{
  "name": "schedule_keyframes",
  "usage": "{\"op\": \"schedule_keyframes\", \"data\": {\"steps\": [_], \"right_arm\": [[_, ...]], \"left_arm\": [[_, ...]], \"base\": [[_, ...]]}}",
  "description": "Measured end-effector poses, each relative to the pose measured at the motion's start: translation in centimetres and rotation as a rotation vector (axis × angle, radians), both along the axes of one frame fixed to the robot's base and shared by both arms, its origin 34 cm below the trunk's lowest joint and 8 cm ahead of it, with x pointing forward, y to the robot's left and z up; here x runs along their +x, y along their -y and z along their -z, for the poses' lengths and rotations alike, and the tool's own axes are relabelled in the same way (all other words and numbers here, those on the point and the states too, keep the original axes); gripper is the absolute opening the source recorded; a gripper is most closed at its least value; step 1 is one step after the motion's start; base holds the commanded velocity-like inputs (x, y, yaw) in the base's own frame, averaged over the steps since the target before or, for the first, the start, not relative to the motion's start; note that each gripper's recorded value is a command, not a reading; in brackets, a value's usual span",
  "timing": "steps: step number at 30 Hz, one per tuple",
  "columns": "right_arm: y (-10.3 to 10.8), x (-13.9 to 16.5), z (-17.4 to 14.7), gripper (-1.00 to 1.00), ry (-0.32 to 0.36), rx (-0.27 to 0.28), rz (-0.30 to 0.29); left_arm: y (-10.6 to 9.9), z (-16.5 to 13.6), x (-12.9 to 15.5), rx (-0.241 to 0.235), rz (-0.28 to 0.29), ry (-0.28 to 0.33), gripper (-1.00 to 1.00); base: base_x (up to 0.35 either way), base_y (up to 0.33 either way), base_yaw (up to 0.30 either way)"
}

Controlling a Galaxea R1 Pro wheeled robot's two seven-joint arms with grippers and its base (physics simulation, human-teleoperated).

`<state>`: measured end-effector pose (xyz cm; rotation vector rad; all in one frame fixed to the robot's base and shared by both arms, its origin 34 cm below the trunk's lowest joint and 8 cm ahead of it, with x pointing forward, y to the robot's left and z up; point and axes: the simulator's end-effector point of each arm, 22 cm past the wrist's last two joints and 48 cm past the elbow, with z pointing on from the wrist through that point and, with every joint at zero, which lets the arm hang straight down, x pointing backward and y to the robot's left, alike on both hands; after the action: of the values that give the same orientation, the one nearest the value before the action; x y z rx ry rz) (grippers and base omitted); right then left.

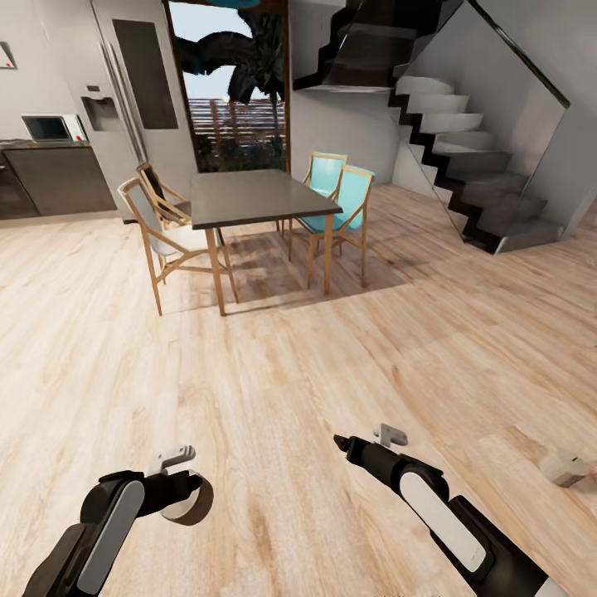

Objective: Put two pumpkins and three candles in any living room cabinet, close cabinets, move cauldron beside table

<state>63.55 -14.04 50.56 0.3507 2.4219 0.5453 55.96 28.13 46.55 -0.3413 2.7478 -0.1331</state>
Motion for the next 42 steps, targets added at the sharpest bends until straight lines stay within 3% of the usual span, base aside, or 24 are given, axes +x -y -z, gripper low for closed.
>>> {"op": "schedule_keyframes", "data": {"steps": [28, 37, 42], "right_arm": [[0.2, 0.9, -5.2, 1.0, -0.012, -0.005, 0.004], [1.5, 0.5, -5.1, 1.0, -0.054, -0.034, 0.025], [1.7, 0.7, -5.9, 1.0, -0.055, -0.04, 0.03]], "left_arm": [[-0.4, -5.3, 0.8, 0.013, -0.004, -0.016, -1.0], [-1.0, -7.1, 1.2, 0.027, -0.007, -0.017, -1.0], [-2.5, -6.9, 0.7, 0.089, -0.004, -0.054, -1.0]], "base": [[0.0, 0.0, -0.267], [0.0, 0.0, -0.277], [0.0, 0.0, -0.277]]}}
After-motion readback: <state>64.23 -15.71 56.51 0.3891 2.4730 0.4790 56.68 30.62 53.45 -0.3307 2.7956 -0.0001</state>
